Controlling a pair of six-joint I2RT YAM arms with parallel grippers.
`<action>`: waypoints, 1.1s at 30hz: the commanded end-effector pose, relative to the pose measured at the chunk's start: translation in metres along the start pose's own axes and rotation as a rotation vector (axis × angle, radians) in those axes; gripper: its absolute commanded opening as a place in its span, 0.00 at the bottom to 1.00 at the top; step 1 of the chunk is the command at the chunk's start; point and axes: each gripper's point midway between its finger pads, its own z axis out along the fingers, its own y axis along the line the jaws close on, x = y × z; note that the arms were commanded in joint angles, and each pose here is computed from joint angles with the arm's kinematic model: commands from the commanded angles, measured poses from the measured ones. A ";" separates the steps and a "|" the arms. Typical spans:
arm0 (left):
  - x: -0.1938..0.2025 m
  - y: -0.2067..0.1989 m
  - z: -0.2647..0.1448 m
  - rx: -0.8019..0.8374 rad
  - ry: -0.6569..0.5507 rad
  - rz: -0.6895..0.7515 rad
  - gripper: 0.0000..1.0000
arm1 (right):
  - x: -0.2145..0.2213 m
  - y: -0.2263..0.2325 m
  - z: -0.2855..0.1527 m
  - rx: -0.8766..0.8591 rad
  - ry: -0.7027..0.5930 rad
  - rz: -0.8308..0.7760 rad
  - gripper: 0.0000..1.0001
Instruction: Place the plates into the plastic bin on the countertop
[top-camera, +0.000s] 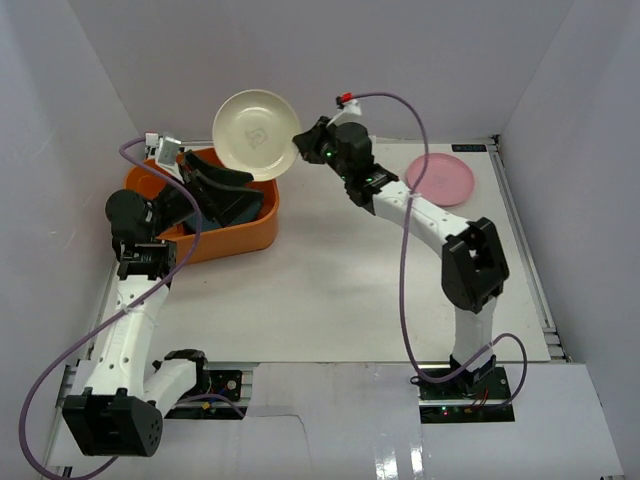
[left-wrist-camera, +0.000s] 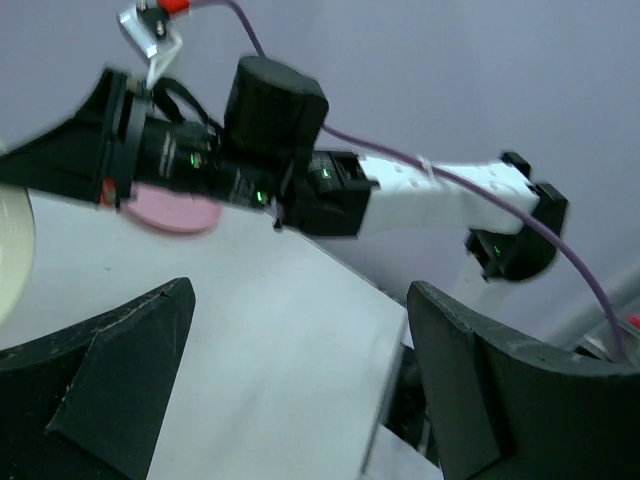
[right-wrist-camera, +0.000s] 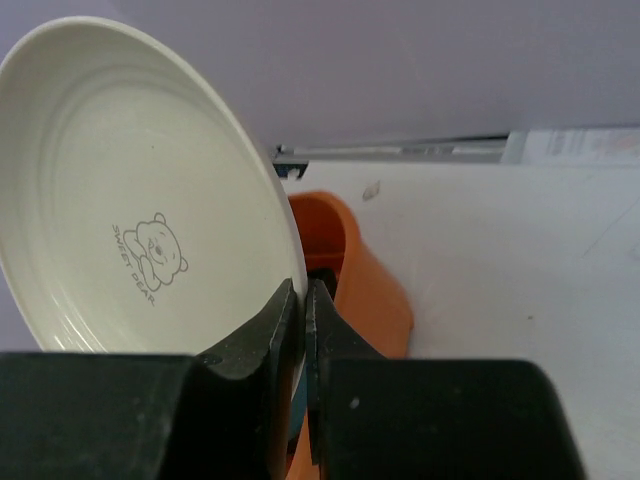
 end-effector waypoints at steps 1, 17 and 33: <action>-0.016 0.038 -0.005 -0.336 -0.042 0.085 0.98 | 0.026 0.029 0.021 -0.030 0.065 -0.073 0.08; -0.009 0.071 -0.021 -0.545 -0.048 0.062 0.98 | 0.158 0.079 0.061 -0.054 0.226 -0.219 0.35; -0.001 0.082 -0.021 -0.557 -0.042 0.025 0.98 | 0.025 -0.074 -0.055 0.141 0.087 -0.111 0.57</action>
